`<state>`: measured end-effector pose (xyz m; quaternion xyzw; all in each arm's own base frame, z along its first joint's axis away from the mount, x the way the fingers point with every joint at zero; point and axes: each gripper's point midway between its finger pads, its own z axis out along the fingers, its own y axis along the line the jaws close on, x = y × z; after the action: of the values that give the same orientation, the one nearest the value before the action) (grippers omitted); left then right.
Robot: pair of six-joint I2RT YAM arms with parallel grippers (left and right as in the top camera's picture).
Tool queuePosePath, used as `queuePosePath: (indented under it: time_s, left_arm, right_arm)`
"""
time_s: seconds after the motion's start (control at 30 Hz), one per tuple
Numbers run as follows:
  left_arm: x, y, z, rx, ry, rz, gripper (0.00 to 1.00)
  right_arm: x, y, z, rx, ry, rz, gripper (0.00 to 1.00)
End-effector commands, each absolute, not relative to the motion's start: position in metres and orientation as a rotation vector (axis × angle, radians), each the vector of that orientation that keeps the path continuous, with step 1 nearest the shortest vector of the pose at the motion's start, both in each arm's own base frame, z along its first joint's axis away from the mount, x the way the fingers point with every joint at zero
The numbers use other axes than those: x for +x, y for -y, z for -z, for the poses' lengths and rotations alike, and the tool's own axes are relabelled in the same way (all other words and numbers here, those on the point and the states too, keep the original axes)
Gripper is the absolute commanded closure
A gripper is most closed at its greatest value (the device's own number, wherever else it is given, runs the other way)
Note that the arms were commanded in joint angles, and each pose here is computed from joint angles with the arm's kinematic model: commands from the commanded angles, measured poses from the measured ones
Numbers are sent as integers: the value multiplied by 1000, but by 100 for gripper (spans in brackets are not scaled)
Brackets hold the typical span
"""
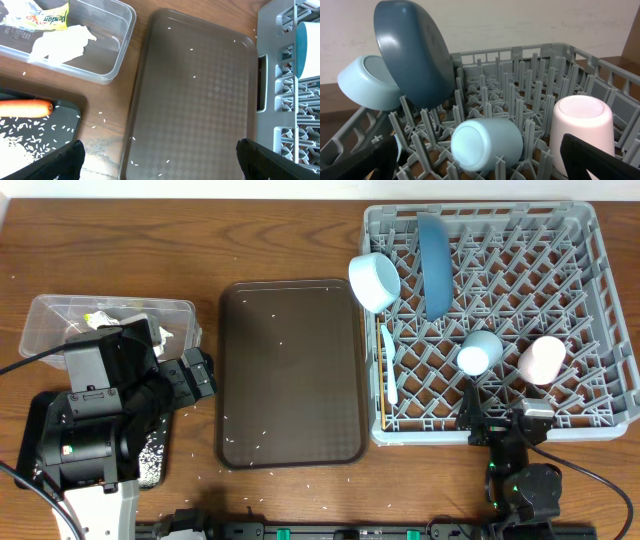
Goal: Sort waste into correct bins and load items into the dishwasher rack
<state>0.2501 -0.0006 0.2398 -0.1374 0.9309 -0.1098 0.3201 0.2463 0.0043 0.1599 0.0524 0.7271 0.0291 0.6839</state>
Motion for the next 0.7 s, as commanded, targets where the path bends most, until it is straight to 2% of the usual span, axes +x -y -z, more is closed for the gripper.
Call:
queuePosePath:
  time_s: [0.0,0.17,0.33,0.67]
  left_arm:
    - [251,2,-247,-349,-2431,294,2]
    - [259,-8,-253,-336,-2340,221,2]
    - [275,8,-269,-114,-2087,213,2]
    - [247,23,-255,87,-1790,170,2]
  right_arm:
    - [246,-2,-159,124,-1631,-56,1]
    - [246,-2,-159,123,-1631,-57,1]
    - [246,-2,-159,123,-1631,-57,1]
    - [246,-2,-159,123,-1631,-57,1]
